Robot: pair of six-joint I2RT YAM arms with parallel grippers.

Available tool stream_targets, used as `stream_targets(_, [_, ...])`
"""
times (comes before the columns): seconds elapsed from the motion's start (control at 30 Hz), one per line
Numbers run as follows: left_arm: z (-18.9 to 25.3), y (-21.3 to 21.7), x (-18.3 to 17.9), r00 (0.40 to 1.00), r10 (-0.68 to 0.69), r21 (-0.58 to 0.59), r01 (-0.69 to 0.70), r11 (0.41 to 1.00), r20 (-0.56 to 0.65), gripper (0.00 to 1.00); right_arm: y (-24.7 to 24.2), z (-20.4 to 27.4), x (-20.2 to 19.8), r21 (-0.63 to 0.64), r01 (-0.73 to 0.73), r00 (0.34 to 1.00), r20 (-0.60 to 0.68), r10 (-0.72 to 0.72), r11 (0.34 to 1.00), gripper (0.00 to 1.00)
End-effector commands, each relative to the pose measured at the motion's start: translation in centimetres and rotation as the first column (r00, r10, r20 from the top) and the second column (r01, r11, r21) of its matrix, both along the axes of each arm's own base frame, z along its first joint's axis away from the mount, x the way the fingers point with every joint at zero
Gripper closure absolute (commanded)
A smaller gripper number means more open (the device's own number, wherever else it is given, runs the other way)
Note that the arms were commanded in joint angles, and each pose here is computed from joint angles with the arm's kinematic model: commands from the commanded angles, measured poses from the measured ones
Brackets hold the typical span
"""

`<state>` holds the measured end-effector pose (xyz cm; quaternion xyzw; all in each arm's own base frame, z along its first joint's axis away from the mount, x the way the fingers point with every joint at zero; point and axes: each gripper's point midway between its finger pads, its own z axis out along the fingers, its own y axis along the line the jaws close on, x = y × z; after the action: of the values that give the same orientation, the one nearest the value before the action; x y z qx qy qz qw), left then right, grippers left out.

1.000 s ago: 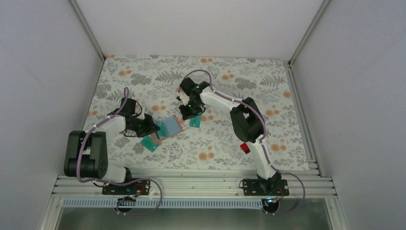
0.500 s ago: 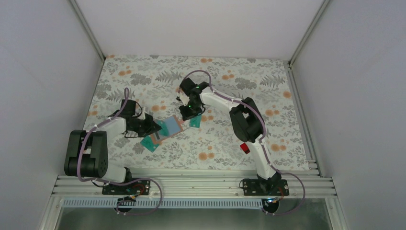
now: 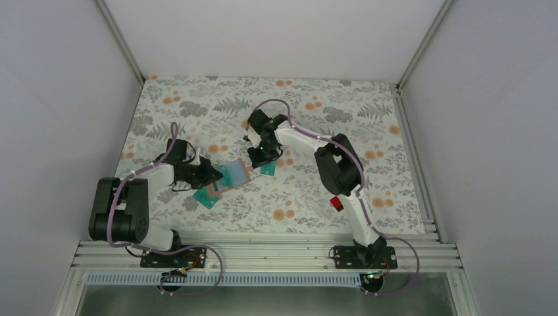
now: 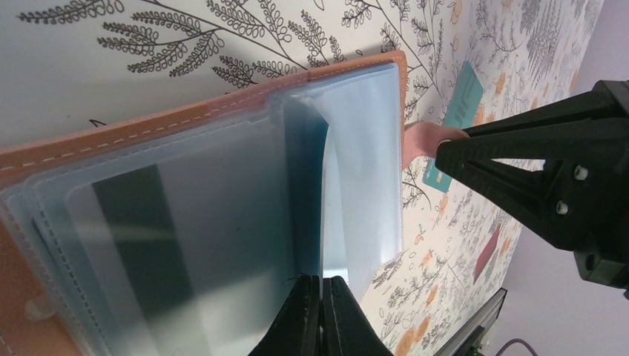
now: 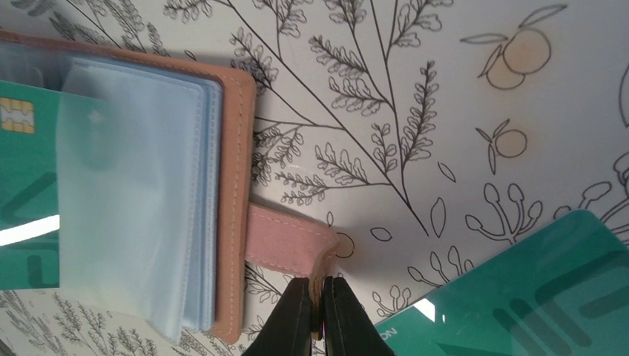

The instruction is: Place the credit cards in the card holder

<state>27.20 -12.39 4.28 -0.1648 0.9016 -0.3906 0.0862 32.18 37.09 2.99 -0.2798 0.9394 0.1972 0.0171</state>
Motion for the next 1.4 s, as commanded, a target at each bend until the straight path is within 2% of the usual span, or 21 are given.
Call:
stream_targets(0.0, [0.0,0.0,-0.6,0.999,0.031,-0.024,-0.032,0.999,-0.04,0.98,-0.3,-0.9,-1.0,-0.026,-0.016,1.0,-0.019,0.016,1.0,0.96])
stream_targets(0.33, [-0.8,-0.5,-1.2,0.993,0.084,-0.127,-0.094,0.987,-0.08,0.98,-0.6,-1.1,-1.5,-0.025,-0.013,0.999,-0.032,0.012,1.0,0.96])
stream_targets(1.37, [-2.1,-1.7,0.5,0.993,0.093,-0.171,-0.105,0.98,-0.077,0.98,-0.1,-1.6,-2.1,-0.02,-0.041,0.998,-0.052,0.04,0.999,0.96])
